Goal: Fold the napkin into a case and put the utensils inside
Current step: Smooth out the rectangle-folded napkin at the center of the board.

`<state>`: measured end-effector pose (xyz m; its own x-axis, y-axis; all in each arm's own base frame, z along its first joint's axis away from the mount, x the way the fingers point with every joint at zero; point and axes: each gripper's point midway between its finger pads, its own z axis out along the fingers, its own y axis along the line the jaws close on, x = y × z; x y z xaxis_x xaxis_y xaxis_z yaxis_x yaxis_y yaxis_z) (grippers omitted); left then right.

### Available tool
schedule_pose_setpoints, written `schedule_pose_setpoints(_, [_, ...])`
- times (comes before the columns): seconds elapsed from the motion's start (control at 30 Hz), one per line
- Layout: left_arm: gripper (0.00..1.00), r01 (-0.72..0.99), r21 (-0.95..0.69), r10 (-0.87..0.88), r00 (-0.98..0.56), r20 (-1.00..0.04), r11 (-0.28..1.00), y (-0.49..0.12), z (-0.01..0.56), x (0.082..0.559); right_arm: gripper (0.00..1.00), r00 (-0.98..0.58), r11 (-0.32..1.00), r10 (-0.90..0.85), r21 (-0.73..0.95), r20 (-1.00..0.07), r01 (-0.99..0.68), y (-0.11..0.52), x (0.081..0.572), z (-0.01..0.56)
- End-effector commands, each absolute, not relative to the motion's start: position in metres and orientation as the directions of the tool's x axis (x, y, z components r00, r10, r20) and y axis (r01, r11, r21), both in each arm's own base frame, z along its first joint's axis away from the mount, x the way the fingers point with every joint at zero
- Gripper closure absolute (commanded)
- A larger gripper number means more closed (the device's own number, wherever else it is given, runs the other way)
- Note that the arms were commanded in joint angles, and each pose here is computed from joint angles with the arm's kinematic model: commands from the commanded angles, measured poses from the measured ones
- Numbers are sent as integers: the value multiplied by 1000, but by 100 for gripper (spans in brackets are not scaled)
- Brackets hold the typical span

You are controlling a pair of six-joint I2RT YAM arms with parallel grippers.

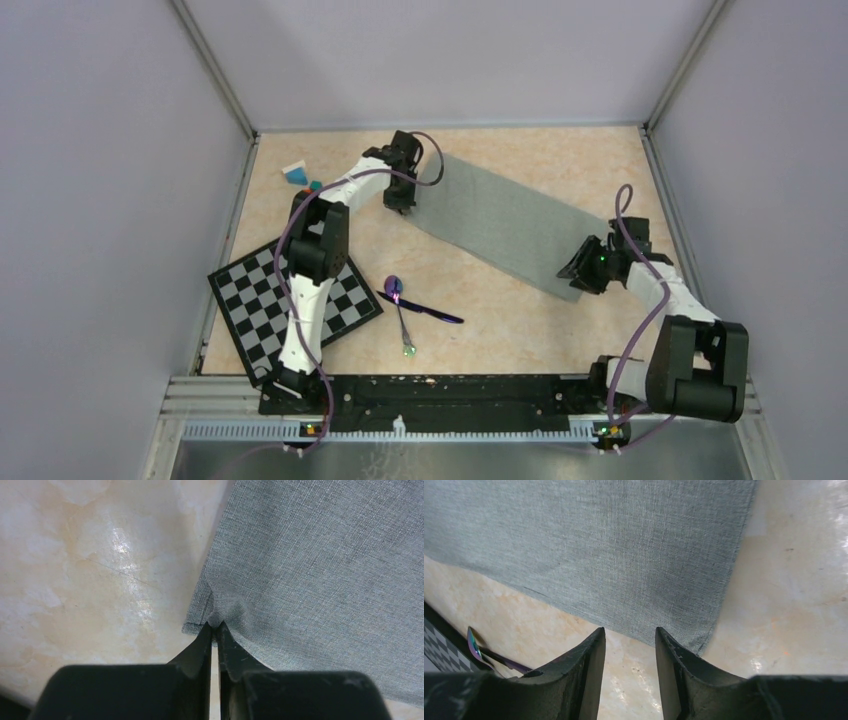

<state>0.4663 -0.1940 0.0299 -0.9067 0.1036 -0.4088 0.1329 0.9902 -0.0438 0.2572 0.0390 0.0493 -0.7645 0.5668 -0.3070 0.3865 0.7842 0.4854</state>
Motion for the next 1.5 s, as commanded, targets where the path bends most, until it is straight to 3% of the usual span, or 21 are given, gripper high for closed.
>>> schedule_pose_setpoints(0.0, [91, 133, -41, 105, -908, -406, 990, -192, 22, 471, 58, -794, 810, 522, 471, -311, 348, 47, 263, 48])
schedule_pose_setpoints(0.2, [90, 135, -44, 106, -909, -403, 990, -192, 21, 468, 58, -749, 809, 574, 369, -330, 458, 27, 254, 46])
schedule_pose_setpoints(0.37, [90, 139, -53, 106, -909, -402, 989, -193, 20, 468, 59, -747, 794, 601, 322, -286, 515, 33, 243, 40])
schedule_pose_setpoints(0.63, [90, 140, -59, 103, -903, -417, 988, -195, 26, 471, 65, -756, 819, 553, 394, -349, 417, 64, 265, 66])
schedule_pose_setpoints(1.03, [88, 121, -64, 76, -876, -476, 991, -194, 51, 484, 72, -781, 839, 539, 283, -316, 464, 51, 254, 10])
schedule_pose_setpoints(1.1, [87, 122, -73, 75, -886, -457, 990, -194, 43, 483, 67, -788, 859, 501, 319, -359, 401, 57, 266, 25])
schedule_pose_setpoints(1.23, [88, 112, -68, 74, -907, -414, 991, -189, 25, 478, 46, -753, 834, 458, 520, -472, 181, 97, 311, 83])
schedule_pose_setpoints(1.33, [88, 112, -66, 75, -907, -413, 992, -188, 22, 476, 43, -747, 777, 441, 629, -498, 39, 138, 354, 110])
schedule_pose_setpoints(1.47, [88, 113, -70, 75, -909, -410, 991, -188, 20, 473, 48, -755, 683, 427, 725, -497, -92, 209, 413, 127])
